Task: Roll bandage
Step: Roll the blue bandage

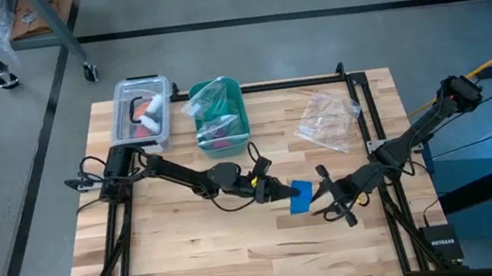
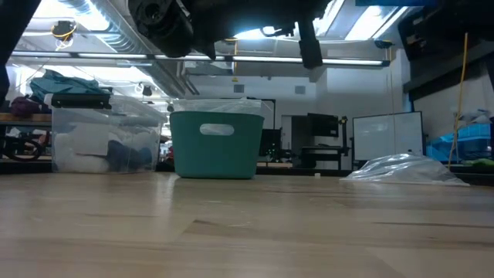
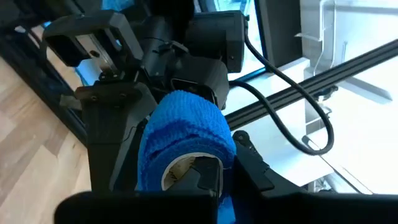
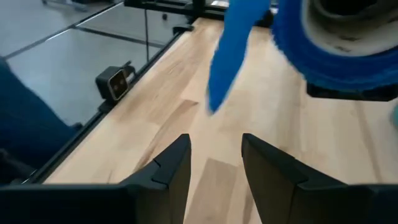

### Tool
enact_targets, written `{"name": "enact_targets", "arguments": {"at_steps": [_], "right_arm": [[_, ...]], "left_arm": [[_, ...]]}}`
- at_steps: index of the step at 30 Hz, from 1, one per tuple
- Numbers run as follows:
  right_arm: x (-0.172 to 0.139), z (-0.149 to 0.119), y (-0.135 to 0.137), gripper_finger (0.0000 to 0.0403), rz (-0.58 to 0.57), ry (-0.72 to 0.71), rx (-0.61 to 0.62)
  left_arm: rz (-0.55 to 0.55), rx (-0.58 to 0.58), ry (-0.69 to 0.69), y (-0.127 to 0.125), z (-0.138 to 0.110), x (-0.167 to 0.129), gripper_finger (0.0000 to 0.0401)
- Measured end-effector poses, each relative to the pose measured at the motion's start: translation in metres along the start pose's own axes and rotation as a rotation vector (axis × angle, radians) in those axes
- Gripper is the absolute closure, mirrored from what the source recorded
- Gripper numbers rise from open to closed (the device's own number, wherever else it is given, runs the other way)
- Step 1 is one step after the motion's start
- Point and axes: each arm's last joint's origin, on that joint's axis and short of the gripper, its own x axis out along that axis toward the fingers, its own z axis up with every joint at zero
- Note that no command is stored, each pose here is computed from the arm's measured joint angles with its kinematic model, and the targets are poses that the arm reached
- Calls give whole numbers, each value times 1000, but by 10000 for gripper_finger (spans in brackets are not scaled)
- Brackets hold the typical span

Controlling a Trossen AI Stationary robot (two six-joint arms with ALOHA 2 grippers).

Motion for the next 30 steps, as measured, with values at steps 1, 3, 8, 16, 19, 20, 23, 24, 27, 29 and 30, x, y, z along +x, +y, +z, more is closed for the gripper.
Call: {"name": "enact_targets", "arguments": {"at_steps": [1, 3, 8, 16, 19, 20, 23, 24, 27, 29, 30], "right_arm": [[0, 1, 0, 256, 1, -8, 3], [0, 2, 0, 256, 3, -22, 13], [0, 9, 1, 256, 8, -89, 42], [-1, 11, -1, 256, -48, -115, 51], [-1, 10, -1, 256, -59, -111, 50], [0, 10, -1, 256, -59, -105, 48], [0, 5, -2, 256, -63, -57, 38], [0, 3, -2, 256, -64, -40, 35], [0, 0, -2, 256, -56, -3, 31], [0, 1, -2, 256, -55, -10, 33], [0, 1, -2, 256, -55, -13, 34]], "left_arm": [[-2, 7, 0, 0, 0, 0, 397], [-13, 33, -4, -1, 0, 0, 398], [-10, 97, -12, -1, 0, 0, 396], [3, 135, -39, -1, 1, 0, 396], [-1, 132, -40, -1, 1, 0, 398], [-10, 128, -45, -2, 2, 0, 398], [-39, 115, -57, -5, 3, 0, 396], [-51, 110, -60, -6, 3, 0, 396], [-61, 107, -54, -7, 2, 0, 398], [-64, 113, -51, -8, 1, 0, 397], [-63, 115, -50, -8, 0, 0, 397]]}}
